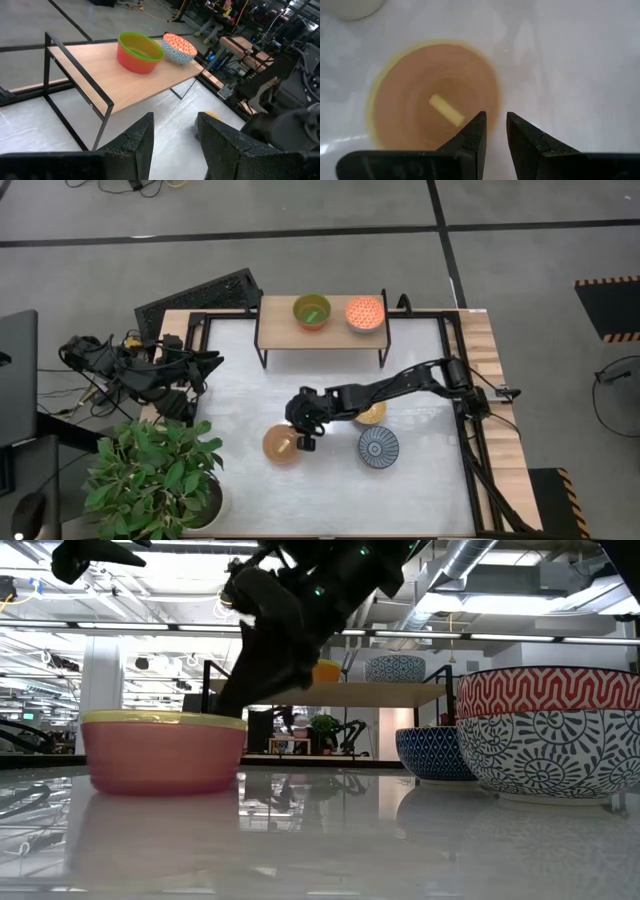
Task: Place and stack bowls onto a shelf
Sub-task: Stack the yellow bowl on top of the green bowl on the shelf
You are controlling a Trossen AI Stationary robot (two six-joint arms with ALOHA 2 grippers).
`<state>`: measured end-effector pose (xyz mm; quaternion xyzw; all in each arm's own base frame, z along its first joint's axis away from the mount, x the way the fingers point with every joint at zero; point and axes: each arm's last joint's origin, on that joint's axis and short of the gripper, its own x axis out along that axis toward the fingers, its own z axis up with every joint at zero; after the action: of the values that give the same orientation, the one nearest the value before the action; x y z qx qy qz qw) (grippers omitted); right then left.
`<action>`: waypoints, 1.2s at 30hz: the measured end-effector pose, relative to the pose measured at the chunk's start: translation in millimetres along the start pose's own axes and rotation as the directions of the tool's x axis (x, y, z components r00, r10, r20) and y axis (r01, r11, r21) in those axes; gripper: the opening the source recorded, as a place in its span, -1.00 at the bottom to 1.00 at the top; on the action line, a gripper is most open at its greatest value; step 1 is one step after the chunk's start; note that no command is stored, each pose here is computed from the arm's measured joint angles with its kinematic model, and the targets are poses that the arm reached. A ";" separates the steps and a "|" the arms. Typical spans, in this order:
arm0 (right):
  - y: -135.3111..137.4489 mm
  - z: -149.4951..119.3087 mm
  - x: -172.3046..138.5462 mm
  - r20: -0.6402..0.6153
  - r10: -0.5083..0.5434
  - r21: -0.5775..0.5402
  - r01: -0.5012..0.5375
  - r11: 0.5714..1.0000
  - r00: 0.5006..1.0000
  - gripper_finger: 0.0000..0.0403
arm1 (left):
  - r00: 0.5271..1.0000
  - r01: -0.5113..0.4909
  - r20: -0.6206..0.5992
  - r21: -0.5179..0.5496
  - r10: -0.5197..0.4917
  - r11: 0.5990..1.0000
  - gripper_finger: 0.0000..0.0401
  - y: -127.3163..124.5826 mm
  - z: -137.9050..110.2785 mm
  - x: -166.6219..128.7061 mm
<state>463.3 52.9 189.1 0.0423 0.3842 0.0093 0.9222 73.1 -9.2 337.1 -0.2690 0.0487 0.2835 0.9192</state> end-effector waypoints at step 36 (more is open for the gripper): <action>-2.4 -13.3 17.7 -0.053 -0.021 -0.003 0.021 1.000 0.998 -0.54 | 1.000 0.006 -0.011 0.019 -0.006 1.000 -0.33 0.1 -0.5 0.0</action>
<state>466.3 52.3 167.0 0.0367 0.4090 0.0012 0.9118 73.1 -9.4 336.7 -0.2620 0.0553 0.2790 0.9222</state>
